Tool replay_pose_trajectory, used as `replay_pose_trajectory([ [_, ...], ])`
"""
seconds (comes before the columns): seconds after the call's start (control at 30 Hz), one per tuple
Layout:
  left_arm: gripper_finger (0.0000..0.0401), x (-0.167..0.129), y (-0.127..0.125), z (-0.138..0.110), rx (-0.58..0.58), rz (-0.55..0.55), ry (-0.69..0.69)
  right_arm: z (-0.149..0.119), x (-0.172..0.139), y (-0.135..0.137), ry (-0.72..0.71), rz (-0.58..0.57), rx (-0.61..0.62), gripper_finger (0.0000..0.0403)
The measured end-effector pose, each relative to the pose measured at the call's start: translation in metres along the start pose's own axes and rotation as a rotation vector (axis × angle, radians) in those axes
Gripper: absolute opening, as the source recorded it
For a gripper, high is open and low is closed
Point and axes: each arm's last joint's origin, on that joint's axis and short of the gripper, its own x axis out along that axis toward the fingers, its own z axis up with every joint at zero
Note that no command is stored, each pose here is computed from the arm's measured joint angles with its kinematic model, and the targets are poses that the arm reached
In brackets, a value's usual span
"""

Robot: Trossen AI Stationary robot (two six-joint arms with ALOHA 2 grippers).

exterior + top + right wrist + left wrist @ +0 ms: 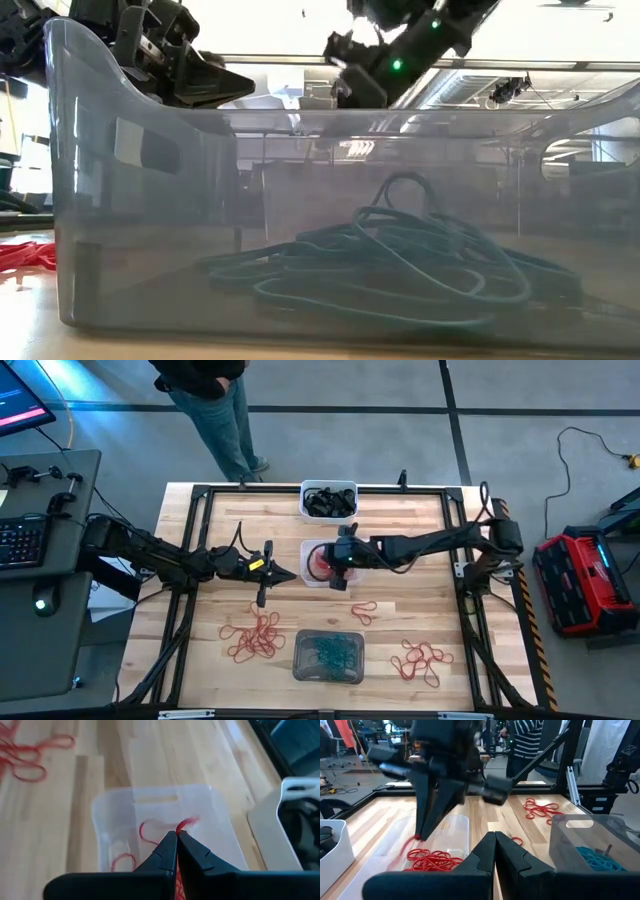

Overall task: Sort rubber bands into baskets
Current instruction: Put the red rubber band into the transparent bin

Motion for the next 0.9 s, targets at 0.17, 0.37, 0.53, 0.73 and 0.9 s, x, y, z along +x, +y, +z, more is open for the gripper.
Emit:
replay_pose_trajectory([
  [0.17,0.0000,0.000,0.000,0.000,0.000,0.000,-0.001,-0.013,0.010,-0.005,0.099,-0.012,0.038,0.0000],
  [0.37,0.0000,0.000,0.000,0.000,0.000,0.012,-0.001,-0.021,0.009,-0.003,0.181,-0.009,0.018,0.0033],
  [0.53,0.0000,0.000,0.000,0.000,0.000,0.014,-0.001,-0.011,0.002,0.002,0.178,-0.025,0.013,0.0107],
  [0.73,0.0000,0.000,0.000,0.000,0.000,0.014,0.001,0.015,-0.022,0.018,0.245,-0.104,-0.024,0.0144],
  [0.9,0.0000,0.000,0.000,0.000,0.000,0.014,0.002,0.021,-0.041,0.044,0.282,-0.014,-0.064,0.0135],
])
